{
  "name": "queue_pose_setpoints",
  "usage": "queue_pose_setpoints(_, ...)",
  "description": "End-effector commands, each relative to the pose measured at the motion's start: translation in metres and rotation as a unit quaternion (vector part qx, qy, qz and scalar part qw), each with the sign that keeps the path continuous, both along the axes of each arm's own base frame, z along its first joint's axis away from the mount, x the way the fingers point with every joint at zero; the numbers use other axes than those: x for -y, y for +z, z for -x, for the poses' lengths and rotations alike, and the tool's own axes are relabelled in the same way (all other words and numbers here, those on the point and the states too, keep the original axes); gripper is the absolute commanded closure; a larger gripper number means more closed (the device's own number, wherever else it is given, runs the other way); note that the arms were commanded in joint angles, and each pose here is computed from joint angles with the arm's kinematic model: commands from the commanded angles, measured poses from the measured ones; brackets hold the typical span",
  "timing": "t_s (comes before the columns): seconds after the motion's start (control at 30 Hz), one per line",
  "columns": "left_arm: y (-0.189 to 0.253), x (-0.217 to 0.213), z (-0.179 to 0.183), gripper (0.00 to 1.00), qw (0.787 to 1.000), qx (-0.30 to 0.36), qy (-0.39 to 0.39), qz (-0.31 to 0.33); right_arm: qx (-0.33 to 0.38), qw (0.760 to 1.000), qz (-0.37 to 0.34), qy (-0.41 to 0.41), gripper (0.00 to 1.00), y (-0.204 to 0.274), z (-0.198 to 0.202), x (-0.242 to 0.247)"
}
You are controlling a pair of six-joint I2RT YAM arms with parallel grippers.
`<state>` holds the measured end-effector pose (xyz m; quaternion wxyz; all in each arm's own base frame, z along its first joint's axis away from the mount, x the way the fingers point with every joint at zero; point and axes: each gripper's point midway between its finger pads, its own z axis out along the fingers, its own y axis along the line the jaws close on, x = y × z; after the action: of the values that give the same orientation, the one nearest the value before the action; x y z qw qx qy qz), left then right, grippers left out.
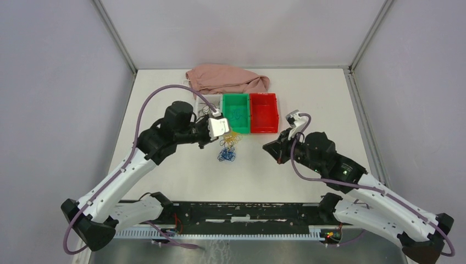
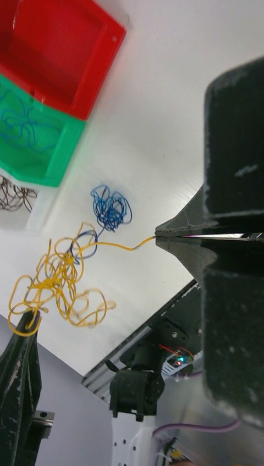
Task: Untangle the cables
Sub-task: Untie the cable.
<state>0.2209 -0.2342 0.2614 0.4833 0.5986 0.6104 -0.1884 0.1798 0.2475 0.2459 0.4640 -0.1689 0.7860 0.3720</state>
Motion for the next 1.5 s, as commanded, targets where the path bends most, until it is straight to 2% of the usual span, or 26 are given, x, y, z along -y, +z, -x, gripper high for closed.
queue_pose_setpoints(0.0, 0.026, -0.003, -0.001, 0.97, 0.998, 0.057, -0.013, 0.006, 0.041, 0.995, 0.017, -0.086, 1.0, 0.013, -0.011, 0.04)
queue_pose_setpoints(0.2, -0.013, -0.011, 0.016, 0.97, 0.999, 0.004, -0.034, -0.042, 0.078, 0.991, -0.018, -0.109, 1.0, 0.05, -0.009, 0.056)
queue_pose_setpoints(0.27, -0.031, -0.016, 0.022, 0.91, 0.998, -0.009, -0.039, -0.058, 0.086, 0.991, -0.035, -0.093, 1.0, 0.065, -0.007, 0.05)
queue_pose_setpoints(0.3, -0.038, -0.018, 0.026, 0.81, 0.997, -0.014, -0.045, -0.064, 0.088, 0.992, -0.043, -0.08, 1.0, 0.071, -0.005, 0.045)
queue_pose_setpoints(0.37, -0.041, -0.02, 0.034, 0.39, 0.996, -0.018, -0.056, -0.061, 0.09, 0.993, -0.057, -0.049, 1.0, 0.082, 0.0, 0.033)
queue_pose_setpoints(0.4, -0.036, -0.018, 0.039, 0.24, 0.997, -0.02, -0.061, -0.05, 0.088, 0.994, -0.06, -0.031, 1.0, 0.086, 0.002, 0.025)
queue_pose_setpoints(0.43, -0.027, -0.015, 0.044, 0.16, 0.997, -0.022, -0.071, -0.033, 0.086, 0.994, -0.063, -0.015, 1.0, 0.089, 0.004, 0.019)
queue_pose_setpoints(0.53, 0.007, -0.002, 0.06, 0.11, 0.994, -0.035, -0.104, 0.017, 0.078, 0.994, -0.068, 0.03, 1.0, 0.094, 0.009, 0.0)
queue_pose_setpoints(0.67, 0.05, 0.018, 0.054, 0.12, 0.99, -0.057, -0.089, 0.093, 0.067, 0.99, -0.096, 0.076, 0.99, 0.104, 0.015, -0.023)
queue_pose_setpoints(0.77, 0.068, 0.027, 0.045, 0.15, 0.986, -0.044, -0.077, 0.141, 0.056, 0.986, -0.118, 0.105, 0.99, 0.11, 0.018, -0.038)
queue_pose_setpoints(1.13, 0.037, 0.053, 0.047, 0.38, 0.985, -0.069, -0.099, 0.124, 0.03, 0.969, -0.175, 0.173, 0.99, 0.127, 0.023, -0.075)
queue_pose_setpoints(1.2, 0.032, 0.055, 0.046, 0.47, 0.986, -0.07, -0.095, 0.119, 0.031, 0.967, -0.181, 0.176, 0.99, 0.129, 0.023, -0.077)
queue_pose_setpoints(1.37, 0.032, 0.051, 0.028, 0.85, 0.991, -0.037, -0.051, 0.116, 0.03, 0.966, -0.183, 0.179, 0.99, 0.127, 0.025, -0.078)
queue_pose_setpoints(1.4, 0.033, 0.05, 0.024, 0.92, 0.992, -0.029, -0.041, 0.115, 0.029, 0.967, -0.18, 0.175, 0.97, 0.125, 0.024, -0.076)
queue_pose_setpoints(1.43, 0.035, 0.048, 0.021, 0.96, 0.993, -0.02, -0.035, 0.114, 0.028, 0.97, -0.176, 0.168, 0.9, 0.121, 0.022, -0.075)
queue_pose_setpoints(1.47, 0.038, 0.046, 0.02, 0.97, 0.993, -0.012, -0.032, 0.114, 0.028, 0.972, -0.171, 0.157, 0.79, 0.116, 0.02, -0.072)
